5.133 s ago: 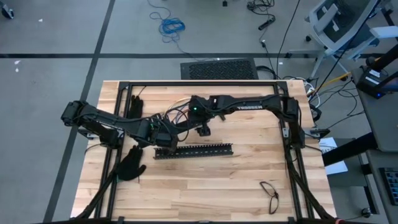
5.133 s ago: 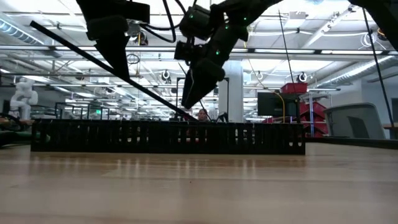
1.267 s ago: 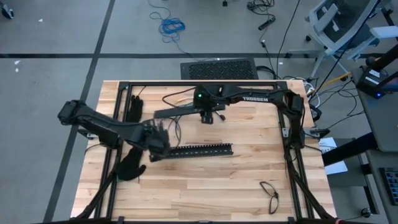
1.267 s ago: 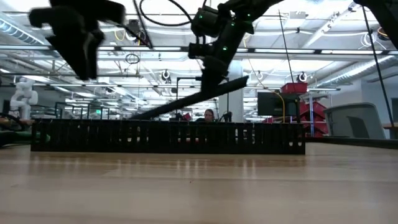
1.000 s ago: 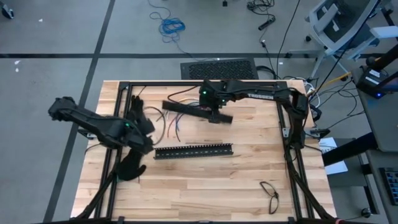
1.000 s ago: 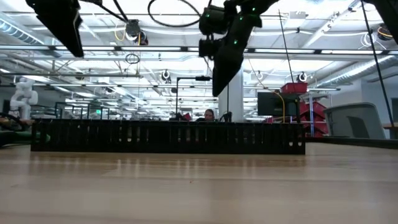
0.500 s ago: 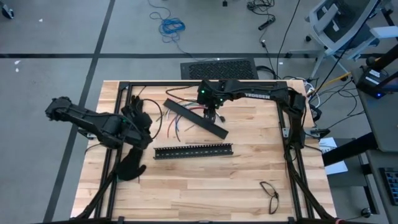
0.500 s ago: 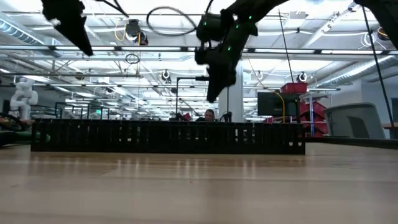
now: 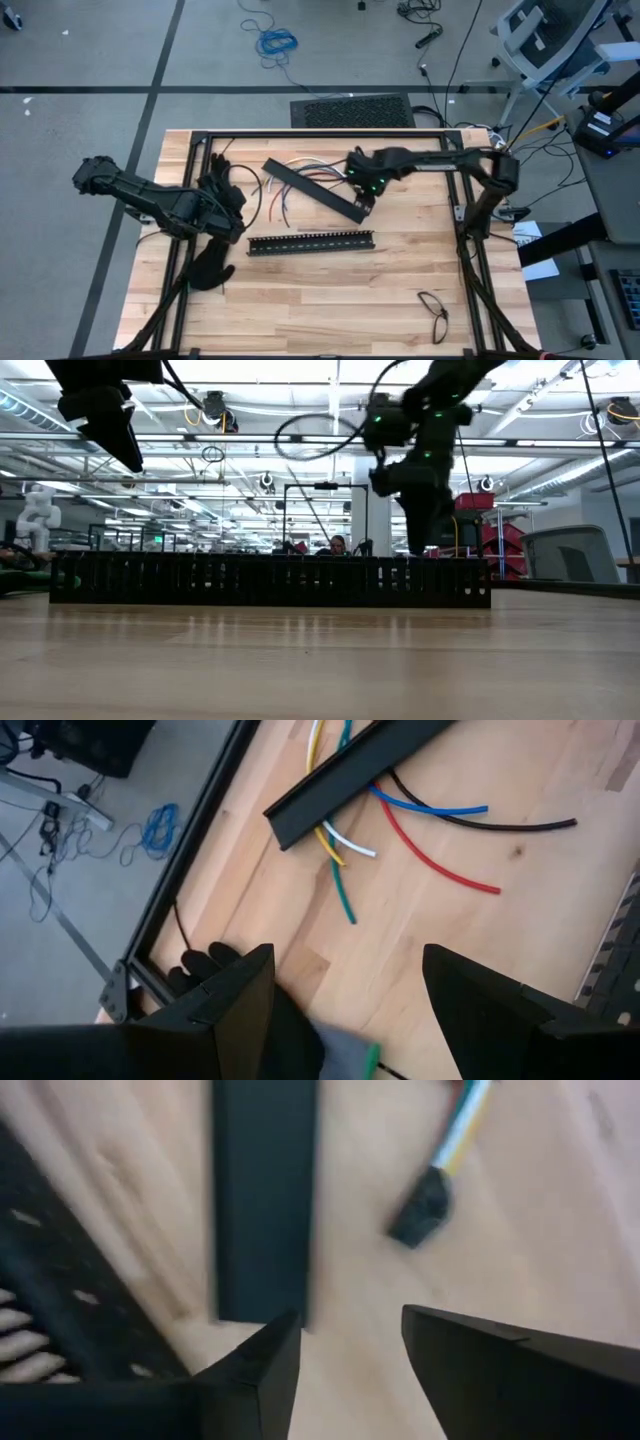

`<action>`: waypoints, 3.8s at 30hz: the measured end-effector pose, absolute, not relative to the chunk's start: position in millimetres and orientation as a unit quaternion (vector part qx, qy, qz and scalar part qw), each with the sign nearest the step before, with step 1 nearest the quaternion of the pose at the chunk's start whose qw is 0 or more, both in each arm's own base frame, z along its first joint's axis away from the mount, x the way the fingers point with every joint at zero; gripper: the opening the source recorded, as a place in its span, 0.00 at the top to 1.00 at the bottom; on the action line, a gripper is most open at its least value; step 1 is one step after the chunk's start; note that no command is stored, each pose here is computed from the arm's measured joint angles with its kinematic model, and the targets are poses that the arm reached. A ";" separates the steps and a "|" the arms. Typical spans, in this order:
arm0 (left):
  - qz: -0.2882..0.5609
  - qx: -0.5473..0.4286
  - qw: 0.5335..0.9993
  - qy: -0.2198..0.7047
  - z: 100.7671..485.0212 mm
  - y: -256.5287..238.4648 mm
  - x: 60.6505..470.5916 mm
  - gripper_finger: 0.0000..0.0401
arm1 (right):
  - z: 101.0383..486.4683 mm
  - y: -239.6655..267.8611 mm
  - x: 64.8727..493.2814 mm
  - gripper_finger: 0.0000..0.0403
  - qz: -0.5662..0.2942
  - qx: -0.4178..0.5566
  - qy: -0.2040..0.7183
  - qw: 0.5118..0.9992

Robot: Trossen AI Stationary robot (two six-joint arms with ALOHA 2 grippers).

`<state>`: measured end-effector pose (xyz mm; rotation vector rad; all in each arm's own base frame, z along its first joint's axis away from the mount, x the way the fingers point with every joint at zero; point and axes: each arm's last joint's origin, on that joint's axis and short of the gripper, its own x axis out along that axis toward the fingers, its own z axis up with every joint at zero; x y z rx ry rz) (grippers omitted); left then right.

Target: Ziptie cables

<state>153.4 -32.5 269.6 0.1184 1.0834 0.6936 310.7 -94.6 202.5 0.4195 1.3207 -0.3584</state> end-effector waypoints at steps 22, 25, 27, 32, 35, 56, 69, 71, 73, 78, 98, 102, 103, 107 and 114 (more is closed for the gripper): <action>0.311 0.056 0.797 0.515 269.2 -32.9 153.0 0.38 | 131.7 -83.3 334.1 0.79 -0.206 0.207 0.588 0.754; 0.311 0.055 0.797 0.515 269.2 -33.0 153.0 0.38 | 123.4 -83.9 331.9 0.96 -0.196 0.202 0.591 0.756; 0.312 0.053 0.797 0.515 269.1 -33.0 152.9 0.38 | 123.1 -83.5 331.6 0.98 -0.198 0.200 0.592 0.755; 0.324 0.033 0.798 0.508 269.1 -33.0 153.0 0.38 | 141.8 -78.9 322.4 0.99 -0.186 0.191 0.597 0.756; 0.324 0.033 0.797 0.508 269.1 -33.0 153.0 0.38 | 159.0 -76.5 311.5 1.00 -0.189 0.181 0.605 0.752; 0.354 0.062 0.800 0.480 271.0 -30.1 153.7 0.38 | 248.1 -74.2 281.3 1.00 -0.292 -0.378 0.645 0.596; 0.378 0.086 0.802 0.454 272.7 -28.4 154.1 0.38 | 188.3 -33.3 316.6 1.00 -0.072 -0.502 0.687 0.520; 0.378 0.086 0.802 0.455 272.7 -28.4 154.1 0.38 | 172.1 -23.1 320.9 1.00 -0.040 -0.497 0.694 0.520; 0.377 0.086 0.802 0.455 272.7 -28.4 154.1 0.38 | 157.4 -14.2 324.0 1.00 -0.009 -0.486 0.700 0.523; 0.377 0.086 0.802 0.455 272.7 -28.5 154.1 0.38 | 142.3 4.3 325.7 1.00 -0.013 -0.478 0.701 0.529; 0.376 0.087 0.801 0.457 272.5 -28.6 154.0 0.38 | 253.5 -85.7 197.6 0.80 -0.355 0.206 0.475 0.779; 0.374 0.083 0.802 0.457 272.4 -28.8 154.3 0.38 | 230.7 -121.3 190.5 0.69 -0.375 0.286 0.427 0.771; 0.372 0.080 0.802 0.460 272.3 -29.0 154.2 0.38 | 226.8 -131.2 187.8 0.66 -0.388 0.306 0.409 0.767; 0.357 0.064 0.801 0.476 271.1 -30.0 153.9 0.38 | 210.8 -166.1 176.5 0.57 -0.383 0.419 0.331 0.754; 0.334 0.039 0.798 0.501 269.5 -31.8 153.3 0.38 | 191.8 -176.2 154.3 0.46 -0.404 0.472 0.328 0.711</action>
